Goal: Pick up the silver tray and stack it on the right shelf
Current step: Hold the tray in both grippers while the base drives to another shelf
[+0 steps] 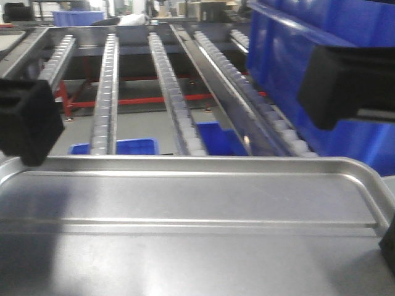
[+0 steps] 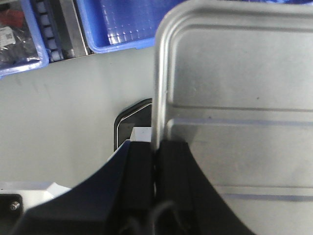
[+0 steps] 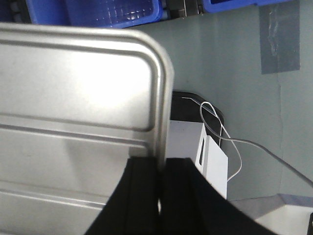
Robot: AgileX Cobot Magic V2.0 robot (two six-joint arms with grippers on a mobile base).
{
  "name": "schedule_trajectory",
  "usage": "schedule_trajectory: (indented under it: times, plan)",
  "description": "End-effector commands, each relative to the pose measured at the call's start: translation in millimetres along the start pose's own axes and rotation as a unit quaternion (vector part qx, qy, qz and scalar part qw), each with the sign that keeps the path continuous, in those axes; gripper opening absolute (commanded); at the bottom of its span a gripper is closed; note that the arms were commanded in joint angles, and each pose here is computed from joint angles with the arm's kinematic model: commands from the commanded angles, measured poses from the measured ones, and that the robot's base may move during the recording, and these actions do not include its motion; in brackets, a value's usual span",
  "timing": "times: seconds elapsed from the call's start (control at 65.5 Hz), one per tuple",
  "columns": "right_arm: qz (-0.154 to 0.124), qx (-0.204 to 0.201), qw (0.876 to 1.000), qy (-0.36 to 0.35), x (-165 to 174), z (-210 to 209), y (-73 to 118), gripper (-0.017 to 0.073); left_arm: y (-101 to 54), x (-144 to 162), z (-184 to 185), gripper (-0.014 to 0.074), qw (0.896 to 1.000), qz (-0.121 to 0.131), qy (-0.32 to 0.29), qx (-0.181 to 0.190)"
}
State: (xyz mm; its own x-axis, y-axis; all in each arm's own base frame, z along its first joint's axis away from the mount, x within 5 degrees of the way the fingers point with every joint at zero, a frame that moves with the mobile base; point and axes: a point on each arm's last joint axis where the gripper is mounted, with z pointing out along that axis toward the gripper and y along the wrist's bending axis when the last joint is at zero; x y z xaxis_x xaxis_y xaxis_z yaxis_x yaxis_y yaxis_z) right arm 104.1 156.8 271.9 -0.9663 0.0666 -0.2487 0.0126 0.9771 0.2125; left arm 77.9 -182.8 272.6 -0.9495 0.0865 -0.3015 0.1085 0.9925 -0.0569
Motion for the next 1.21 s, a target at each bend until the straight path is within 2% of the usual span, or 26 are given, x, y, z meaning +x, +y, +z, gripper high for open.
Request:
schedule_trajectory:
  times: [0.0, 0.794, 1.191]
  plan:
    - [-0.009, 0.000, 1.000, -0.021, -4.5, -10.7, -2.3, 0.0057, 16.5, -0.6, -10.5, -0.0091, 0.998, 0.001, 0.003, -0.069]
    - [-0.009, 0.005, 1.000, -0.019, -4.2, -10.7, -3.1, 0.0057, 16.3, 0.3, -10.5, -0.0091, 0.998, -0.001, 0.007, -0.067]
    - [-0.008, 0.054, 0.999, 0.003, -0.2, -11.1, -12.0, 0.0057, 16.3, 0.3, -10.5, -0.0091, 0.998, -0.001, 0.007, -0.067]
